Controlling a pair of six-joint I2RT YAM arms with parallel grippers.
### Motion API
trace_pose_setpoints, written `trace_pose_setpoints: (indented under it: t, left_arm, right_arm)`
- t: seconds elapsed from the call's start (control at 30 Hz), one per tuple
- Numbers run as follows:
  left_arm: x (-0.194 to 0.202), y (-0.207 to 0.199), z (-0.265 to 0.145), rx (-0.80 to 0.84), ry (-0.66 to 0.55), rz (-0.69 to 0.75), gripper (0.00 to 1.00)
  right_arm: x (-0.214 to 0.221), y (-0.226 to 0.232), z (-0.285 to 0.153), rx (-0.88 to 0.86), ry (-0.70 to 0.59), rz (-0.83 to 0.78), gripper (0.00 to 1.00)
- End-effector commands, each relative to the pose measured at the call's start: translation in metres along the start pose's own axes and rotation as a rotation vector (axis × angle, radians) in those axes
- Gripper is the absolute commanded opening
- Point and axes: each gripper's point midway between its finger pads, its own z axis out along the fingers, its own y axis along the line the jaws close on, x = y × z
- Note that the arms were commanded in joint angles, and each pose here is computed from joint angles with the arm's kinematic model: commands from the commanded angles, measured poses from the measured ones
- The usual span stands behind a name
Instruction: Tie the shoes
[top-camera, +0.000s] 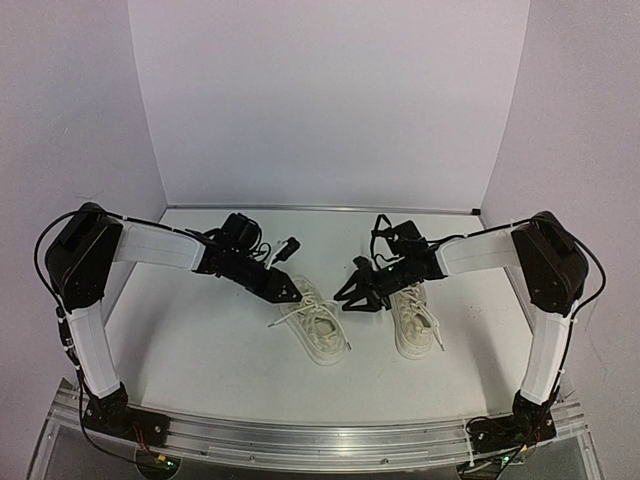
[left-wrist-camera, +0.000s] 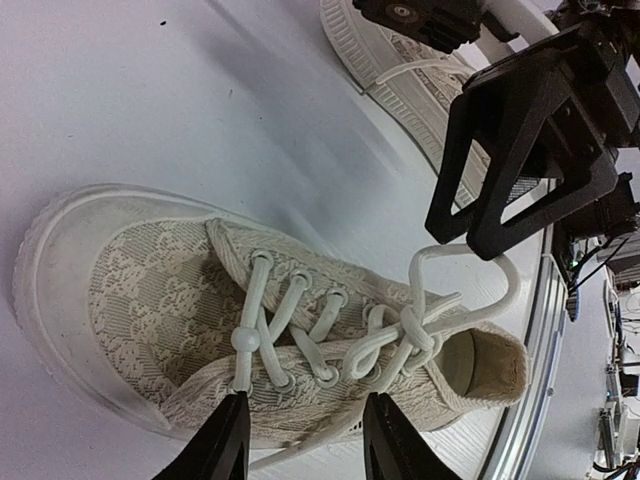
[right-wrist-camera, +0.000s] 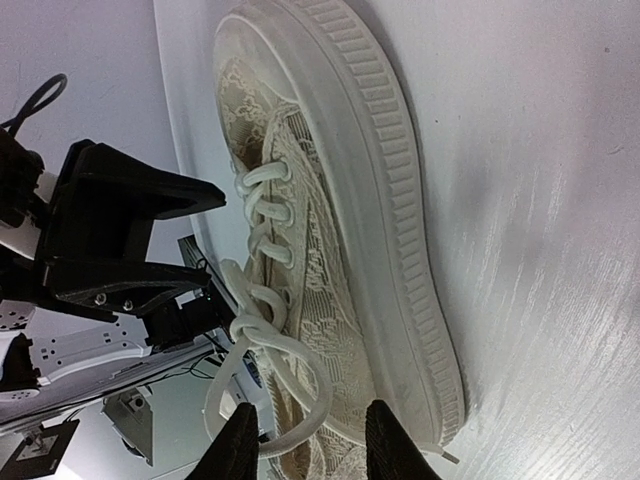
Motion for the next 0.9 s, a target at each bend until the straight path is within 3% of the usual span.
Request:
trace_pose_setpoints:
  t: [0.0, 0.2, 0.63, 0.87]
  left_arm:
    - [-0.031, -0.018, 0.000, 0.067, -0.057, 0.008, 0.40]
    - [-0.030, -0.017, 0.009, 0.075, -0.042, -0.014, 0.37]
    - [-0.022, -0.024, 0.022, 0.129, -0.002, -0.038, 0.36]
    - [-0.021, -0.029, 0.027, 0.165, 0.006, -0.034, 0.30]
  right_arm:
    - [-0.005, 0.019, 0.004, -0.050, 0.011, -0.049, 0.31]
    - [-0.005, 0.020, 0.006, -0.060, 0.025, -0.053, 0.21]
    - [-0.002, 0.021, 0.006, -0.064, 0.035, -0.060, 0.16]
    - [-0.002, 0.020, 0.006, -0.059, 0.032, -0.062, 0.11]
